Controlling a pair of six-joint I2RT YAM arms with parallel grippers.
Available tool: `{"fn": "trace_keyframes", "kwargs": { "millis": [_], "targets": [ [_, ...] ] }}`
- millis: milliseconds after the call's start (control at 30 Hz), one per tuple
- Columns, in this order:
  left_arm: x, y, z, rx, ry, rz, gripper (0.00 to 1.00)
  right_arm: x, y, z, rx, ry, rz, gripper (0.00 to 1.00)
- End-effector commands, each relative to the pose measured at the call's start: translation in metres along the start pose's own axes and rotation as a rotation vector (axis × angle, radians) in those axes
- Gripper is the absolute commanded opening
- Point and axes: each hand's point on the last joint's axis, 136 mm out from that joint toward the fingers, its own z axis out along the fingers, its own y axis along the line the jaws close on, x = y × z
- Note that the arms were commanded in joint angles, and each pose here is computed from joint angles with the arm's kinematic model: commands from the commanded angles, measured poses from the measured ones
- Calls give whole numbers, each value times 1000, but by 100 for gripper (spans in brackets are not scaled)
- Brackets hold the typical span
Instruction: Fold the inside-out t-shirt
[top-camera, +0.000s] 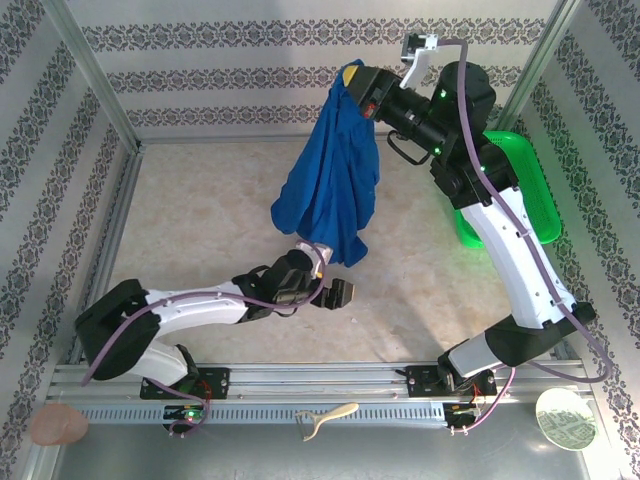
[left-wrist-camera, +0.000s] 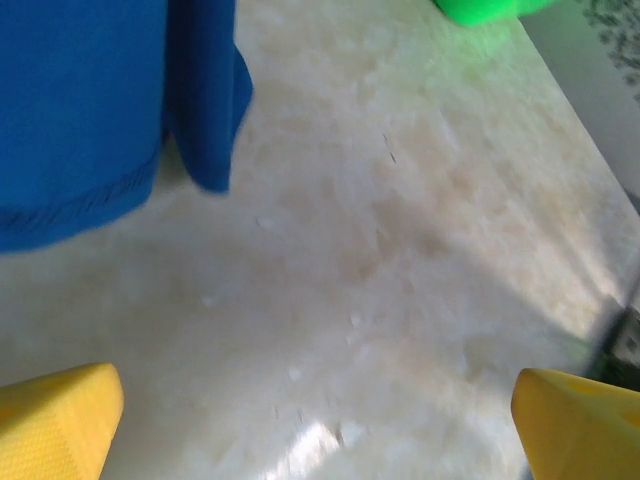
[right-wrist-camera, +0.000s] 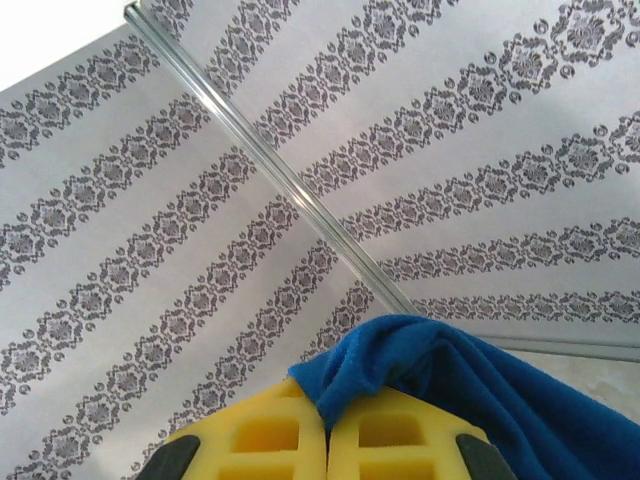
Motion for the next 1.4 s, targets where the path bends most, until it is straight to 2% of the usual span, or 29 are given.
{"fn": "trace_keyframes", "kwargs": {
  "millis": [0,167,300,400,500,533,567,600,633,667,700,767,867,1000,1100,1200,1367],
  "targets": [
    [-49,13,1,-136,-223,-8,100,-22,20,-6,-35,-72,-6,0],
    [-59,42,-8,-285,-301,13,100,-29,28,-11,-39,-82,-16,0],
    [-65,58,-12,-313,-315,-13,100,-32,33,-14,-45,-84,-17,0],
    [-72,63,-8,-290,-323,-33,100,-33,34,-15,-50,-84,-15,0],
    [-85,50,1,-189,-345,-15,98,-32,31,-14,-38,-83,-18,0],
    [-89,44,4,-148,-347,-8,90,-33,30,-15,-32,-85,-21,0],
    [-92,37,7,-100,-343,5,78,-32,27,-14,-23,-83,-20,0],
    [-95,29,10,-52,-336,11,54,-34,23,-15,-14,-88,-22,0],
    [-97,26,10,-28,-330,13,26,-36,19,-16,-2,-94,-22,0],
    [-98,23,9,-13,-325,16,9,-39,14,-18,12,-102,-24,0],
    [-101,22,4,-7,-323,17,0,-43,7,-20,32,-110,-25,0],
    [-111,28,-17,-22,-337,9,0,-55,-9,-29,82,-136,-32,0],
    [-145,40,-77,-34,-399,-24,0,-76,-47,-50,197,-183,-43,0],
    [-208,60,-192,-115,-567,-28,0,-89,-112,-80,349,-203,6,0],
    [-249,70,-262,-189,-647,-9,0,-80,-143,-94,390,-195,62,0],
    [-276,83,-294,-233,-654,-16,0,-67,-154,-100,388,-166,89,0],
    [-295,100,-322,-264,-715,-64,0,-54,-148,-114,369,-145,102,0]
  ]
}}
